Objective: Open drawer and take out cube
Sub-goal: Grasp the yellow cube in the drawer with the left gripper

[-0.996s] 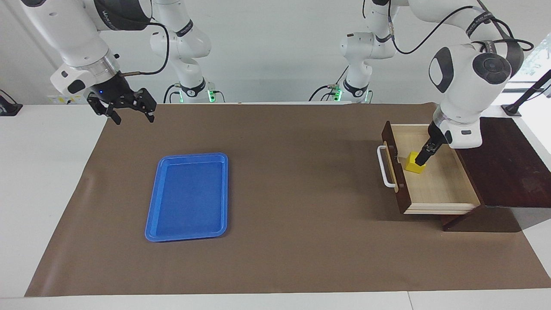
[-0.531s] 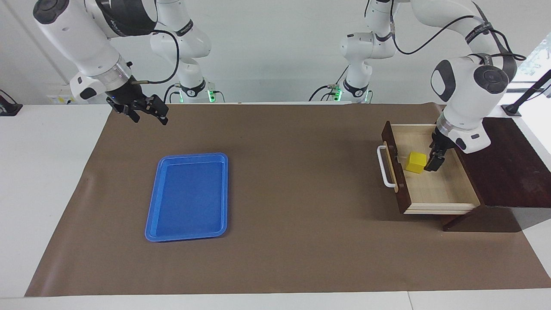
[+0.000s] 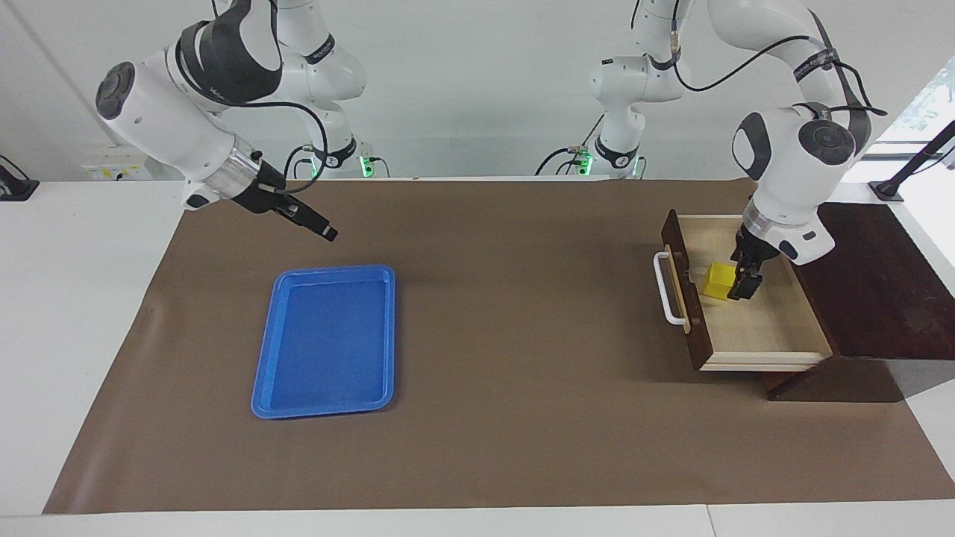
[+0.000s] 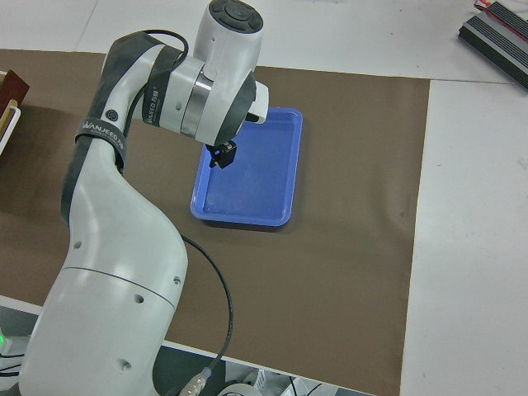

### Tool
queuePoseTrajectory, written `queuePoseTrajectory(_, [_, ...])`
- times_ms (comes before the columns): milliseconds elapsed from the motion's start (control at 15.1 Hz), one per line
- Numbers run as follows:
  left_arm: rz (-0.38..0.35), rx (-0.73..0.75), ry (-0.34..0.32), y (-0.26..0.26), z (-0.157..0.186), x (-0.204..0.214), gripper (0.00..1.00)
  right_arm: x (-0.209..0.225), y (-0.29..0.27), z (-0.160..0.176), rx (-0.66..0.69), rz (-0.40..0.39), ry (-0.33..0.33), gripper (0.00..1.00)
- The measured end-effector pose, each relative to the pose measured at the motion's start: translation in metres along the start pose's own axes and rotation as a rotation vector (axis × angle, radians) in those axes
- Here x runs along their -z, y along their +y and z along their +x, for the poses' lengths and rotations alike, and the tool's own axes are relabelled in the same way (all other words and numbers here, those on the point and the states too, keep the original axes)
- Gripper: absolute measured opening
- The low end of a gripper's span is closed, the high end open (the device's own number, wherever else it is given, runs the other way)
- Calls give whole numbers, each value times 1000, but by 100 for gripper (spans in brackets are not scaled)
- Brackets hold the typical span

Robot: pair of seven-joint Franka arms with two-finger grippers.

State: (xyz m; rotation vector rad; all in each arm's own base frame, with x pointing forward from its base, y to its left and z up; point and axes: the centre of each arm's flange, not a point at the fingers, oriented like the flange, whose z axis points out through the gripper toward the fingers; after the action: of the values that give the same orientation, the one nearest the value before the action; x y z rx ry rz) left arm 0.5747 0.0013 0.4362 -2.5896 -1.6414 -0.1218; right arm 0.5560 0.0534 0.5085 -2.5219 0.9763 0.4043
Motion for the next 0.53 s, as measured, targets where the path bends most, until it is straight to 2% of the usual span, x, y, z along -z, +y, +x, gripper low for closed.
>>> queuePoseTrajectory(199, [-14,25,5,0,-1,-3,55,-49,-33,-8,-133,43,-37,100])
queuePoseTrajectory(531, [-37,30,14,6,1,7,55,-103,-59,-30,-263,77,-76,100])
